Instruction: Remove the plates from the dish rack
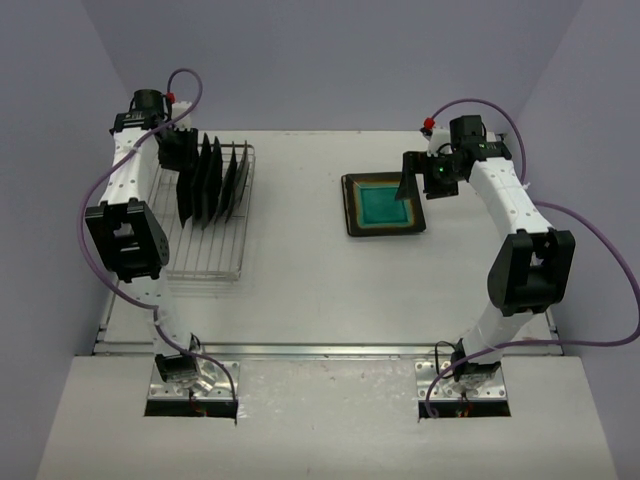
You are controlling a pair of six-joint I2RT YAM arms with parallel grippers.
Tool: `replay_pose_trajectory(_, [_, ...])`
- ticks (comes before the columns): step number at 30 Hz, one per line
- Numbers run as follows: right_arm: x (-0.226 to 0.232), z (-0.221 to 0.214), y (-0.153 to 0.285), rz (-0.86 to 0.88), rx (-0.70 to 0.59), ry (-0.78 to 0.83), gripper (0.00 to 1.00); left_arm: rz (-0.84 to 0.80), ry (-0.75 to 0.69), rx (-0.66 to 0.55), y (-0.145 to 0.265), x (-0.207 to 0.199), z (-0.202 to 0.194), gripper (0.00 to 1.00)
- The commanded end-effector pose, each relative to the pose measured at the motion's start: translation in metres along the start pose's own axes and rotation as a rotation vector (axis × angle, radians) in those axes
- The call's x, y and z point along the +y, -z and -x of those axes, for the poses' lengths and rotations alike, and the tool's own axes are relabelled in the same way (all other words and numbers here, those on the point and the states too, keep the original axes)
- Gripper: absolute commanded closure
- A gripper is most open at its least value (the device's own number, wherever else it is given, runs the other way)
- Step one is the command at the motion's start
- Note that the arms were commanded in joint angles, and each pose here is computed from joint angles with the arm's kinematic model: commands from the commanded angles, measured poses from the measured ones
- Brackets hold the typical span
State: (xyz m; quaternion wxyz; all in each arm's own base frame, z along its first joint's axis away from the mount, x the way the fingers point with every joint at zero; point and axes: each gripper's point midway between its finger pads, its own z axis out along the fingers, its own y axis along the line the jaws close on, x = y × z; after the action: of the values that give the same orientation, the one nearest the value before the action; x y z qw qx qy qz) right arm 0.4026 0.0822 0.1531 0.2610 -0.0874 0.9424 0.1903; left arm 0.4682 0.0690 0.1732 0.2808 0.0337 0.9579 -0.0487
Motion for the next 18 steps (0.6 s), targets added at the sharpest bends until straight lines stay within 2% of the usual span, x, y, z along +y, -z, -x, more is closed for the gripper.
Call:
replay_pose_trajectory(1, [0.003,0.004,0.003,0.012,-0.021,0.02,0.01,0.075,-0.005,0.002,0.001,0.012,0.008,0.66])
replay_pose_trajectory(6, [0.004,0.003,0.003,0.015,-0.02,0.022,0.01,0.071,-0.006,-0.006,0.004,0.011,0.011,0.78])
replay_pose_trajectory(10, [0.007,0.003,0.006,0.026,-0.027,0.02,0.01,0.033,-0.005,-0.058,0.023,0.002,0.028,1.0])
replay_pose_trajectory(12, [0.009,0.003,0.008,0.033,-0.026,0.019,0.01,0.016,-0.002,-0.073,0.035,-0.004,0.034,1.0])
replay_pose_trajectory(18, [0.018,0.003,0.016,0.065,-0.031,0.013,0.01,-0.008,0.003,-0.219,0.092,-0.018,0.072,1.0])
